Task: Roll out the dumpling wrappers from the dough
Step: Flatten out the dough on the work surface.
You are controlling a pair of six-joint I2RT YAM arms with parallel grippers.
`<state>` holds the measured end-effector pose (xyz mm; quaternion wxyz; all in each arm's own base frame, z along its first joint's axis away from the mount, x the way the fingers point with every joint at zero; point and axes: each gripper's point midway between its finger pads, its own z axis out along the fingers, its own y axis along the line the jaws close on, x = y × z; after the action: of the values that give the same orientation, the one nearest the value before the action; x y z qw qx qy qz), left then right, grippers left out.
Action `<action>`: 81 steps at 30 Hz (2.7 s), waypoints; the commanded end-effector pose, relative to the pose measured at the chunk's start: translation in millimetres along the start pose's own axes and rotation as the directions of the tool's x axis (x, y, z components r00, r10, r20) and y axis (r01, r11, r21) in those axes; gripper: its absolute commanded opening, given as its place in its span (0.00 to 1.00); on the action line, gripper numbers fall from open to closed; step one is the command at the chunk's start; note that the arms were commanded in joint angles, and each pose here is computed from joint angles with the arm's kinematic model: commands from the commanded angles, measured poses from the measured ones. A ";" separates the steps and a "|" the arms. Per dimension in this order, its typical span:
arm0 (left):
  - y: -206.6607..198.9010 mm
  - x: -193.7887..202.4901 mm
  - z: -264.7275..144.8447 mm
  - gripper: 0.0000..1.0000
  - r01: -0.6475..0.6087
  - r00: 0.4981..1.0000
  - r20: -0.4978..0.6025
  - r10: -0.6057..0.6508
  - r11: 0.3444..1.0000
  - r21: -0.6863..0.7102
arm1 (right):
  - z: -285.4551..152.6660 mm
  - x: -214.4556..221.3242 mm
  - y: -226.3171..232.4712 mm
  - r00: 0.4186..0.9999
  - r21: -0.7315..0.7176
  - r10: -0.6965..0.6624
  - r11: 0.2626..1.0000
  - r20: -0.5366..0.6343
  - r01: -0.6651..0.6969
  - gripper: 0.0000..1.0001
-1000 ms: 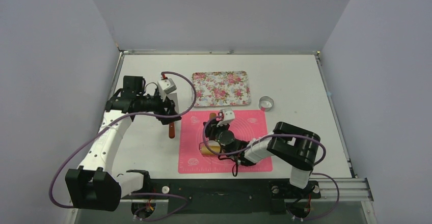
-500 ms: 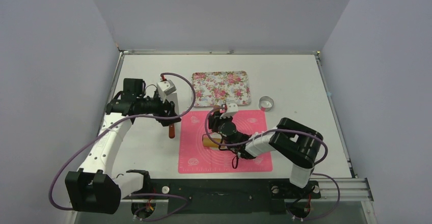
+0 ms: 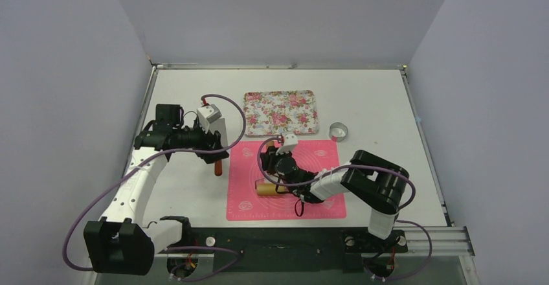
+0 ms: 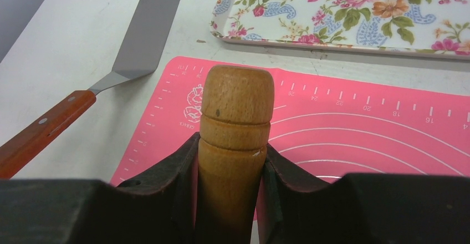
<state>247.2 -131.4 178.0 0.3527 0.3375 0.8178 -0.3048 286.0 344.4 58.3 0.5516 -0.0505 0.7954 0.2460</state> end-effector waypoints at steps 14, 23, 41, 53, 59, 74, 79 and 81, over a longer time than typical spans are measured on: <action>-4.1 -12.2 -3.1 0.68 -0.037 0.998 0.054 0.036 0.999 0.011 | -49.8 82.3 -123.4 0.886 0.242 -0.340 0.874 -0.314 0.421 0.00; -0.3 -11.0 -1.5 0.68 -0.023 0.999 0.041 0.023 1.000 0.010 | -6.9 24.7 -135.9 0.900 0.305 -0.360 0.853 -0.246 0.424 0.00; -7.3 -16.0 -4.6 0.68 -0.044 0.998 0.054 0.043 0.999 0.019 | -23.1 50.4 -117.1 0.897 0.244 -0.368 0.872 -0.246 0.424 0.00; -3.3 -14.7 -2.9 0.68 -0.029 0.998 0.048 0.028 0.999 0.021 | -10.7 60.4 -138.0 0.907 0.280 -0.336 0.872 -0.255 0.402 0.00; -1.8 -15.0 -3.8 0.68 -0.025 0.999 0.047 0.024 1.000 0.016 | 16.3 21.3 -131.1 0.906 0.297 -0.371 0.859 -0.203 0.418 0.00; -7.4 -16.7 -5.7 0.68 -0.035 0.998 0.059 0.034 0.999 0.029 | -32.0 77.4 -113.3 0.898 0.234 -0.362 0.877 -0.252 0.419 0.00; -6.8 -16.5 -5.4 0.68 -0.035 0.998 0.056 0.033 0.999 0.028 | -10.5 58.7 -102.8 0.896 0.224 -0.382 0.875 -0.229 0.430 0.00; -6.4 -16.7 -5.9 0.68 -0.033 0.998 0.055 0.032 0.999 0.027 | 6.0 42.9 -99.9 0.904 0.227 -0.374 0.881 -0.206 0.416 0.00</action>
<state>244.5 -132.5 176.6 0.3504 0.3346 0.8170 -0.3128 324.8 297.9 64.7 0.6256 -0.0408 0.7696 0.1209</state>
